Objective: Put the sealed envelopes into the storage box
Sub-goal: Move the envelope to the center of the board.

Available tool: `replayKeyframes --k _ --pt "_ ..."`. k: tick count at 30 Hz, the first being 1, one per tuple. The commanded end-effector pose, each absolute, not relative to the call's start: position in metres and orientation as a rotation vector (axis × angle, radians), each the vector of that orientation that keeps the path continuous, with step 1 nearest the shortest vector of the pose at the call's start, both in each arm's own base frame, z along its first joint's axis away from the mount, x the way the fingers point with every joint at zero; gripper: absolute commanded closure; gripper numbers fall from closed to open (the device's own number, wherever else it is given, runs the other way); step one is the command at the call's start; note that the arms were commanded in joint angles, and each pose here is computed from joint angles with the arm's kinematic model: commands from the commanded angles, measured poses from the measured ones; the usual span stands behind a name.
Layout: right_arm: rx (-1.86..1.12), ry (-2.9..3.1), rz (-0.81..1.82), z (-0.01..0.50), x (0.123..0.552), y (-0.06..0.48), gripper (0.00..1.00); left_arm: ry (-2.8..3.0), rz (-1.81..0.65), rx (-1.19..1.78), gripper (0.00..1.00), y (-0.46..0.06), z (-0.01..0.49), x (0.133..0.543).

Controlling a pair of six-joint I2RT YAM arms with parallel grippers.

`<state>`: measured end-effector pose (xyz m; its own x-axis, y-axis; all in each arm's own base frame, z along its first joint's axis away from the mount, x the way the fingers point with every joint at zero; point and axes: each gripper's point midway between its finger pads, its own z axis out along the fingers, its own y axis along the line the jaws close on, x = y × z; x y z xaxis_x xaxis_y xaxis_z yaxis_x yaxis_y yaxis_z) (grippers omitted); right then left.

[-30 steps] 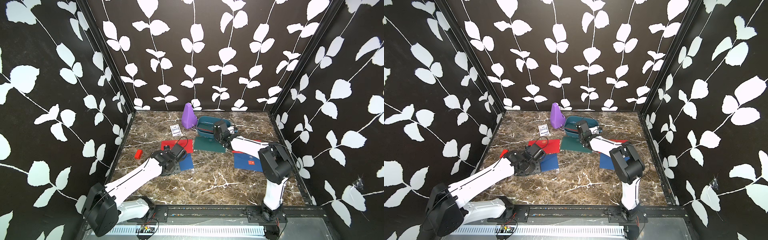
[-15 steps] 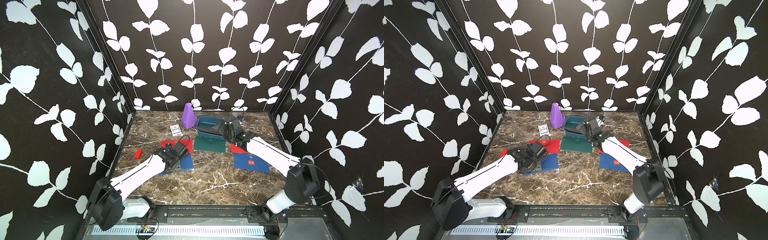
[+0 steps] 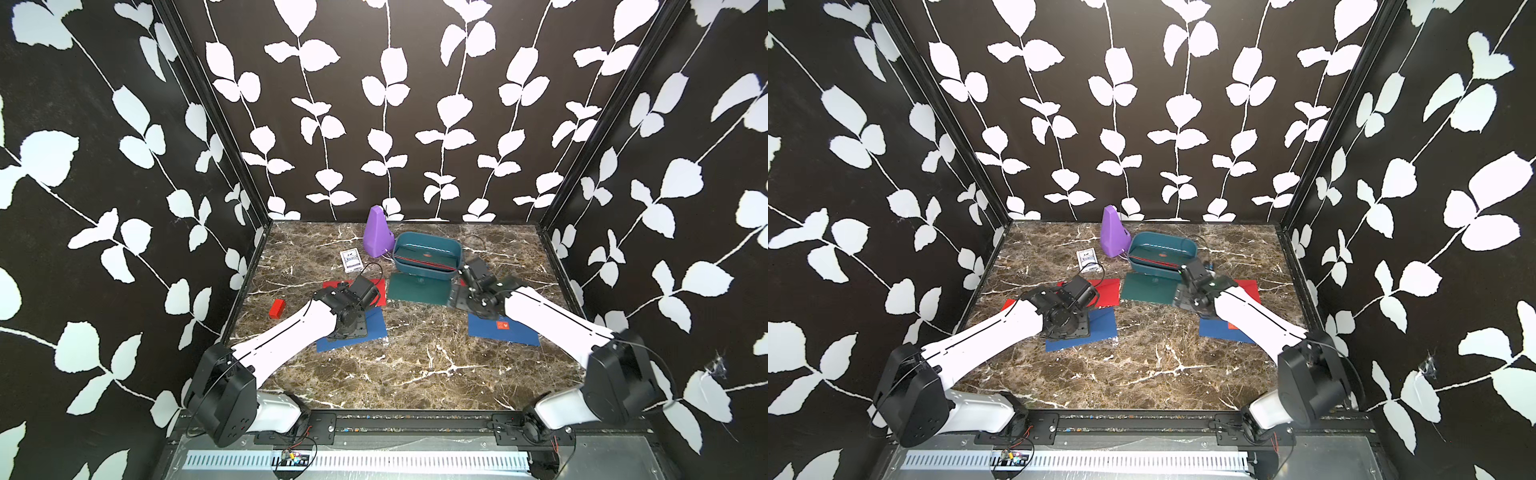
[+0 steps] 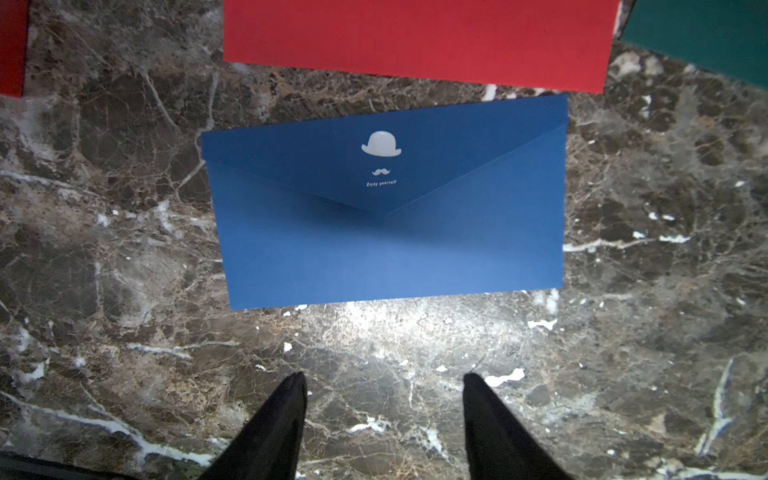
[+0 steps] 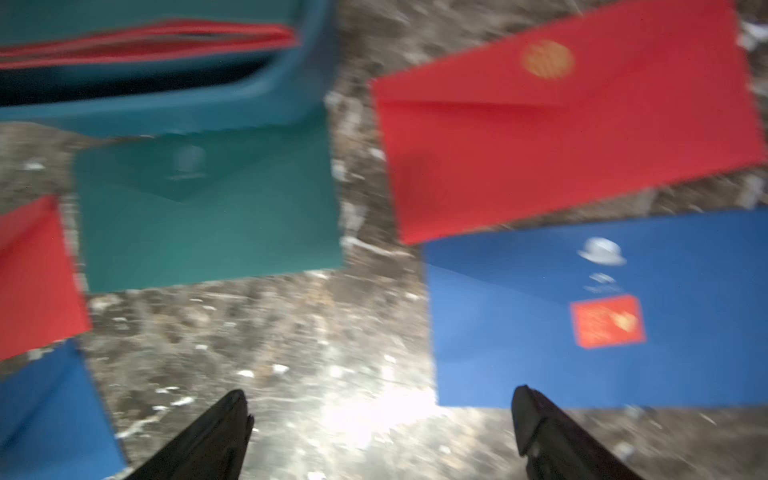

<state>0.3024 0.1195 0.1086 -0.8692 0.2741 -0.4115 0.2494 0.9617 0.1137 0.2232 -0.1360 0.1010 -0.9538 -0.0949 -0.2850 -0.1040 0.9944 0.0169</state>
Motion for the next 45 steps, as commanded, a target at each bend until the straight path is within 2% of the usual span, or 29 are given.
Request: replayKeyframes --k 1,18,23,28,33,37,41,44,45 --pt "0.436 2.796 0.041 0.086 0.271 0.089 0.03 2.848 0.023 -0.107 0.37 -0.139 0.109 0.222" --pt "0.204 2.952 0.294 0.037 0.28 0.125 0.11 2.826 0.03 -0.093 0.37 -0.139 0.113 0.226" --pt "0.122 2.97 0.359 0.026 0.27 0.142 0.13 2.826 0.038 -0.106 0.36 -0.137 0.112 0.225" --pt "0.019 3.007 0.398 0.014 0.251 0.176 0.14 2.813 0.03 -0.105 0.37 -0.139 0.117 0.228" --pt "-0.081 2.996 0.492 0.01 0.231 0.234 0.14 2.791 0.022 -0.091 0.37 -0.143 0.126 0.235" --pt "-0.156 2.954 0.609 0.025 0.218 0.285 0.15 2.78 0.018 -0.08 0.37 -0.146 0.133 0.24" --pt "-0.173 2.881 0.743 0.063 0.215 0.329 0.12 2.783 0.007 -0.065 0.37 -0.152 0.132 0.246" --pt "-0.105 2.81 0.679 0.088 0.226 0.31 0.02 2.802 -0.031 -0.071 0.37 -0.162 0.13 0.249" --pt "-0.099 2.812 0.616 0.093 0.228 0.294 0.01 2.808 -0.058 -0.072 0.37 -0.167 0.129 0.25"
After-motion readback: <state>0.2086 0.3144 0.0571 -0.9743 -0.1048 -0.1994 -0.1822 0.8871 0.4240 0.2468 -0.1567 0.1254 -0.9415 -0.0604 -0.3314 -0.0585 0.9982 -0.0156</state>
